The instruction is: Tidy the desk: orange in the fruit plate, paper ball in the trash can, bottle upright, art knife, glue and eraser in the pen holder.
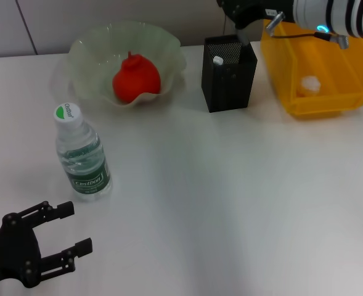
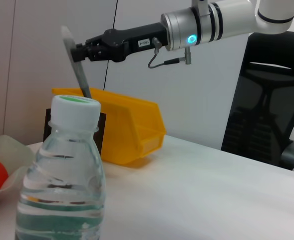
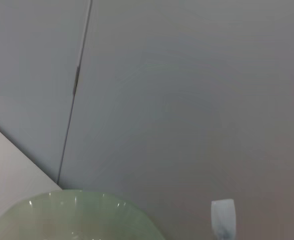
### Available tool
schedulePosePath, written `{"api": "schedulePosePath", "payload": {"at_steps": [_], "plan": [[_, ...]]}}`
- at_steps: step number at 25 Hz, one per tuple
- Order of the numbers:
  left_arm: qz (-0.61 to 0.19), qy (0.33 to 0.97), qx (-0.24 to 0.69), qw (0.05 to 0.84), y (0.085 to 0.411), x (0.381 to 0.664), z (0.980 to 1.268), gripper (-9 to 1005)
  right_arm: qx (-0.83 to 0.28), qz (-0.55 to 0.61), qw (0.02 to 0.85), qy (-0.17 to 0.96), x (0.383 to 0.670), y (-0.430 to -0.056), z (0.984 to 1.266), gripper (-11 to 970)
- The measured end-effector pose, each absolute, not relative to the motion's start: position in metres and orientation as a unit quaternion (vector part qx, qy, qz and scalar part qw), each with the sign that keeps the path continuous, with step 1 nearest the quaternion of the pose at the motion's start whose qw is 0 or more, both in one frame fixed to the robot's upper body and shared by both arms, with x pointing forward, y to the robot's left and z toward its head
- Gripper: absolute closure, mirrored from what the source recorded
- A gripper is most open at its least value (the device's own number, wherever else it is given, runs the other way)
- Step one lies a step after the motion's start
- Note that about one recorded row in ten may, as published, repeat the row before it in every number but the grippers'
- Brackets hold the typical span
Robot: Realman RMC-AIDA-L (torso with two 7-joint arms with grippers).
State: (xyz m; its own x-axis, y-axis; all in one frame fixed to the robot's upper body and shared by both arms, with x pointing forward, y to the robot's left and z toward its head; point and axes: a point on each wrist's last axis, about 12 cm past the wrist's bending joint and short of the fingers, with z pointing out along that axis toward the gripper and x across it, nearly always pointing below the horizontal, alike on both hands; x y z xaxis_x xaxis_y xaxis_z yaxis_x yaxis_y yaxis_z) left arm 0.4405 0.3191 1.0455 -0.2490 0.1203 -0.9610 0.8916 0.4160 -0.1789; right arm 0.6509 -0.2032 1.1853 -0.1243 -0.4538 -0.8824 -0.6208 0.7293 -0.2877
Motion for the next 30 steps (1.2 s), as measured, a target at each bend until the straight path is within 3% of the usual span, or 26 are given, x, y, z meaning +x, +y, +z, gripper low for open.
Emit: {"api": "schedulePosePath", "payload": {"at_steps": [6, 14, 17, 20, 30], "plan": [[-0.395, 0.685, 0.369, 0.489, 0.319, 0.441, 1.045, 226, -0.365, 0.079, 0.54, 0.754, 0.654, -0.2, 1.173, 773], [-0.395, 0.685, 0.369, 0.489, 0.319, 0.44, 1.045, 226, -0.346, 0.091, 0.549, 0.756, 0.652, -0.209, 1.177, 613], [-0.397, 0.682, 0.369, 0.49, 0.319, 0.439, 1.046, 226, -0.34, 0.149, 0.546, 0.751, 0.631, -0.221, 1.182, 553], [-0.4, 0.68, 0.369, 0.492, 0.319, 0.439, 1.047, 226, -0.346, 0.185, 0.534, 0.749, 0.614, -0.23, 1.18, 327], [-0.399, 0.68, 0.365, 0.495, 0.318, 0.438, 1.044, 226, -0.389, 0.347, 0.49, 0.699, 0.532, -0.277, 1.13, 312]]}}
